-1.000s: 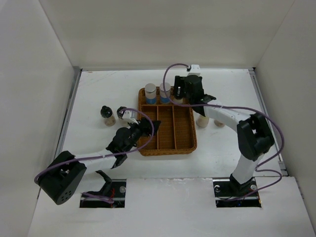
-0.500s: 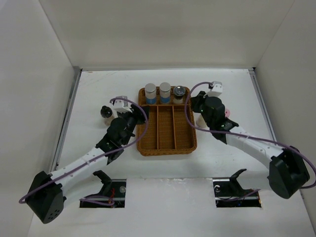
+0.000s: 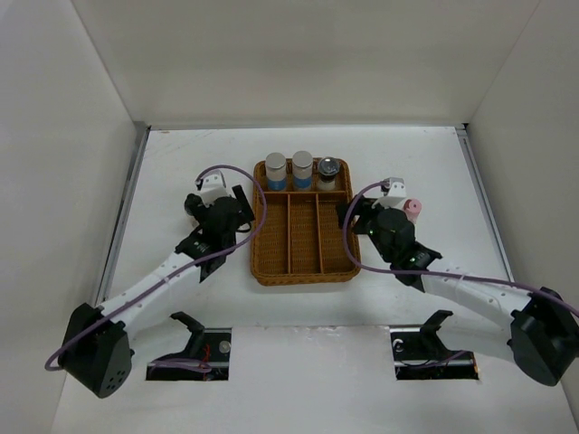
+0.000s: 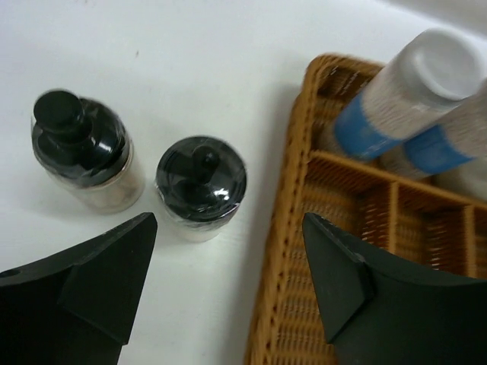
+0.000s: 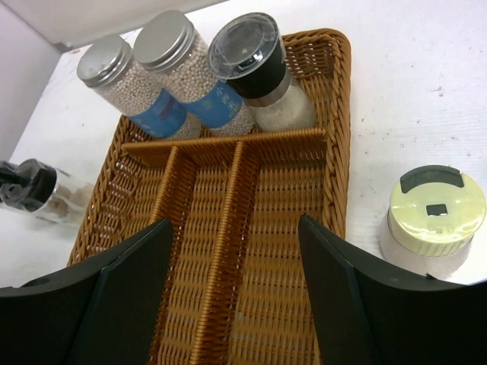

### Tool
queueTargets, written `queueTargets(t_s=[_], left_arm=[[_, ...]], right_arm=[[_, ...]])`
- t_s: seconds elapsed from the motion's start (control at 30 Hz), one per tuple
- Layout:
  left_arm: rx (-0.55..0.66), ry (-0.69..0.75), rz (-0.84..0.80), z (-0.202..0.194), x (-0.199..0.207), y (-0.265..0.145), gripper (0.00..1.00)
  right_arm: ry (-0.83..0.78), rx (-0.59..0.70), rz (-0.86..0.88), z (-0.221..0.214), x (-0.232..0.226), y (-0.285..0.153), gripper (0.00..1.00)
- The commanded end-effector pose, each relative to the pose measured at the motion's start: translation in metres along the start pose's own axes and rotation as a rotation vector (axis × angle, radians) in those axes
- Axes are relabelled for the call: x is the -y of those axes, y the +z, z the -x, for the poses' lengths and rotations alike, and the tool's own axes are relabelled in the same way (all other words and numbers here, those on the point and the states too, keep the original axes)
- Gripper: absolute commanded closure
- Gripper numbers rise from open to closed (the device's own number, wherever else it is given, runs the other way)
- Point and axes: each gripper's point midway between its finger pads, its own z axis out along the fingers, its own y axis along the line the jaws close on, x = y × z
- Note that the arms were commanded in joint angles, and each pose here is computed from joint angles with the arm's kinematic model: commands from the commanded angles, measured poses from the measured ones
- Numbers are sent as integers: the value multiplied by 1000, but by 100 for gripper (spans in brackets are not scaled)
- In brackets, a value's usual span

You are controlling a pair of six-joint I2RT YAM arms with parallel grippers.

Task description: Organize the condiment bottles

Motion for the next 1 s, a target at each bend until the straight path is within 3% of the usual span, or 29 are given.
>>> queueTargets(t_s=[0.0, 0.53, 0.97], left_arm=[[-3, 27, 51, 5, -3, 8, 22], [-7, 74, 152, -6, -14, 57, 21], [12, 75, 137, -5, -10, 68, 34]], right_arm=[[44, 69, 47, 16, -15, 2, 25], [26, 36, 78, 4, -24, 6, 22], [4, 14, 95, -3, -30, 8, 23]])
